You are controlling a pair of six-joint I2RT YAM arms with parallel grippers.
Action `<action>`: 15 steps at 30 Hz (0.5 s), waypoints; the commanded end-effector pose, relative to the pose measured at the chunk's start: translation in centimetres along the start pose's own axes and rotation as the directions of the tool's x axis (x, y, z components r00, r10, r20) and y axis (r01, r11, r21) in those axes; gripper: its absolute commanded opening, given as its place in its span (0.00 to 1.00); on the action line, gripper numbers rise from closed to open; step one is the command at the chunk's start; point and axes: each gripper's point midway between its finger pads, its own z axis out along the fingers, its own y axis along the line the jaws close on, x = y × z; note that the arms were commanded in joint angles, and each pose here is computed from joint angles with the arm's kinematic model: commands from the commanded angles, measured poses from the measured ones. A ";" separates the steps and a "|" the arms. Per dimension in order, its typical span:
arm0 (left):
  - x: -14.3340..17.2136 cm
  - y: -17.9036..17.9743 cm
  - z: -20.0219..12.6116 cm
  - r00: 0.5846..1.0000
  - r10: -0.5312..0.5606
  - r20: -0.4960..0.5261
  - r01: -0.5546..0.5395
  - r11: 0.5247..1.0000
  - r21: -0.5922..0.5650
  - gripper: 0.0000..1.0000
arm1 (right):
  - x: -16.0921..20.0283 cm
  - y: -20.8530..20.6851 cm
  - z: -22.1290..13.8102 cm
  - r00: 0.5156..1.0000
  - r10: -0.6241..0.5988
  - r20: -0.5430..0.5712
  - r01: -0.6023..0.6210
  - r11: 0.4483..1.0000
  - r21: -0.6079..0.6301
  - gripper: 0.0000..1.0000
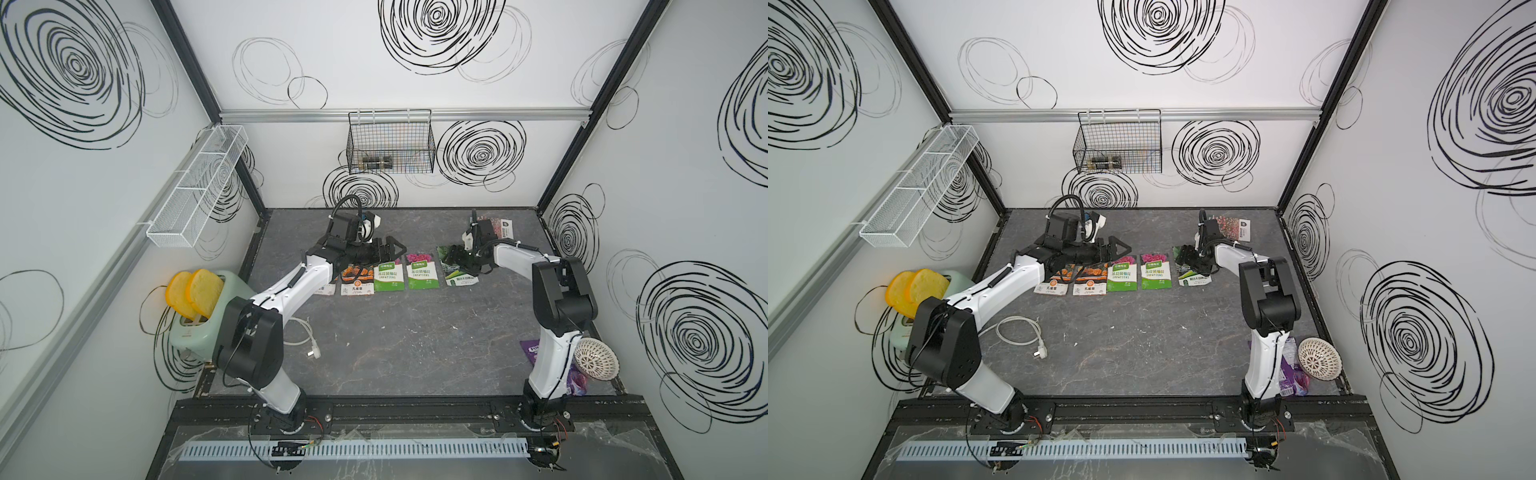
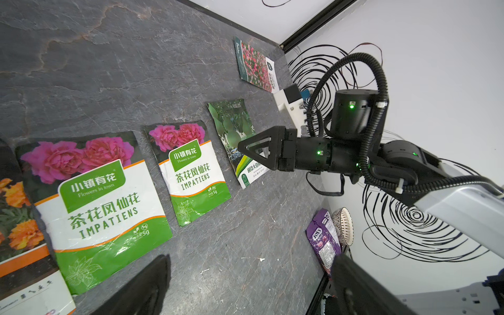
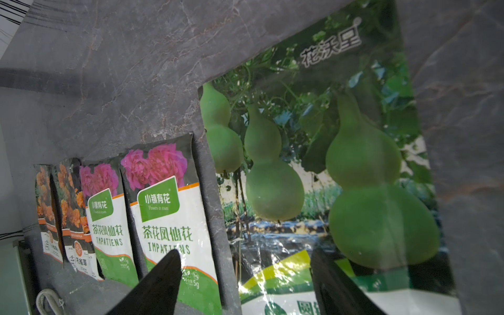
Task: Arrange the seed packets in a row
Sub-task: Place the seed packet at the center of the board.
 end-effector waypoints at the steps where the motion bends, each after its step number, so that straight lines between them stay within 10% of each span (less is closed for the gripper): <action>1: -1.2 -1.3 -1.4 0.998 0.040 0.057 -0.042 0.999 0.031 0.96 | 1.0 0.0 1.0 0.999 0.042 -0.025 -0.042 0.999 -0.013 0.76; 15: -0.7 -0.8 -2.0 0.998 0.039 0.057 -0.041 0.999 0.022 0.96 | -1.8 1.1 -1.2 0.994 0.077 0.079 -0.075 0.997 -0.031 0.76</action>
